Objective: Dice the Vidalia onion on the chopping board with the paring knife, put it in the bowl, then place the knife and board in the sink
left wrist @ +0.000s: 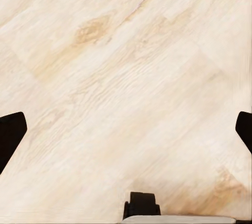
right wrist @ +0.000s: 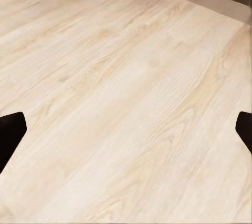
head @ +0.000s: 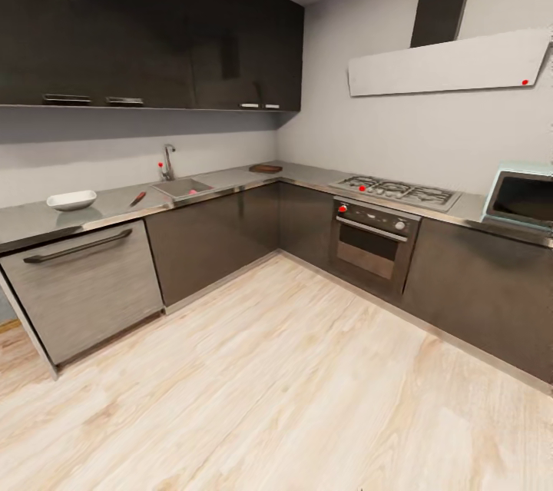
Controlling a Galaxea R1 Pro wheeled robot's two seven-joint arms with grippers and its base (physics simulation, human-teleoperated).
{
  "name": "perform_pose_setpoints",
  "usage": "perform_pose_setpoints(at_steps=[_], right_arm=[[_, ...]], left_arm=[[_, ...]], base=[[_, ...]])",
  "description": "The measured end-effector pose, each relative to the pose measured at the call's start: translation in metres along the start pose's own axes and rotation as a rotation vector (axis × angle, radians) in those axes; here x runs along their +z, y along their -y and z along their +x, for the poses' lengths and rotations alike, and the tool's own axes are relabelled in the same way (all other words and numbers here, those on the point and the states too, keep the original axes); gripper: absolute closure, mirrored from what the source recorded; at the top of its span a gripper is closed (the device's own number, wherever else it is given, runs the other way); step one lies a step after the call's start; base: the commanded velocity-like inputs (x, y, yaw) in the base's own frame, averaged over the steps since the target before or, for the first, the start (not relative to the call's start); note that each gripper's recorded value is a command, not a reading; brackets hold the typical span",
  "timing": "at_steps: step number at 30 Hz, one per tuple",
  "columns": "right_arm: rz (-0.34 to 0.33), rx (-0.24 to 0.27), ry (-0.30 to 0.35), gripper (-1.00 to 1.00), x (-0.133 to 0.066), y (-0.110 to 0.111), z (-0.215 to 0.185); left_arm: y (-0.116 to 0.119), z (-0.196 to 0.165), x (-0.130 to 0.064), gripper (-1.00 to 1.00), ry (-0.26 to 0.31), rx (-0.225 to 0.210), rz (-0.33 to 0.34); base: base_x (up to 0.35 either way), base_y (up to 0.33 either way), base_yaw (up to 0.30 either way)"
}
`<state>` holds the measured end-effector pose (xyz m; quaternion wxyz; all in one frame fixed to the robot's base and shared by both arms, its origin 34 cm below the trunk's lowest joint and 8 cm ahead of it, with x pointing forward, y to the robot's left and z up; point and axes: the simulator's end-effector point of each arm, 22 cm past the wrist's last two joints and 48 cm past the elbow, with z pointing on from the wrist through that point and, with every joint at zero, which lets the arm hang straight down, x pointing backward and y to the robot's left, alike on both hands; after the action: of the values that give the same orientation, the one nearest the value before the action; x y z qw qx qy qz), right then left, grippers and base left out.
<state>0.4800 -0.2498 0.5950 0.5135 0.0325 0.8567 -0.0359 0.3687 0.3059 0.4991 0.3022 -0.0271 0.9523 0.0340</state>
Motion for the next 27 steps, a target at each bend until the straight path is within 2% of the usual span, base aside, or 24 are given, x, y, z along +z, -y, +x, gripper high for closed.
perform_pose_setpoints(at_steps=[3, 6, 16, 27], right_arm=[[-0.015, 0.005, 0.080, -1.00, 0.000, -0.006, -0.019], [-0.019, 0.009, 0.124, -1.00, -0.002, -0.007, -0.027], [-0.019, 0.007, 0.099, -1.00, -0.009, -0.007, -0.010], [-0.019, 0.003, 0.069, -1.00, -0.013, -0.007, 0.003]], left_arm=[[-0.006, -0.010, 0.000, -1.00, 0.046, -0.036, -0.019], [-0.008, -0.014, -0.001, -1.00, 0.069, -0.050, -0.027], [-0.011, -0.011, -0.002, -1.00, 0.070, -0.058, -0.033], [-0.012, -0.012, -0.002, -1.00, 0.071, -0.059, -0.035]], base=[[0.000, -0.275, 0.000], [0.000, -0.260, 0.000], [0.000, -0.192, 0.001], [0.031, -0.142, 0.239]])
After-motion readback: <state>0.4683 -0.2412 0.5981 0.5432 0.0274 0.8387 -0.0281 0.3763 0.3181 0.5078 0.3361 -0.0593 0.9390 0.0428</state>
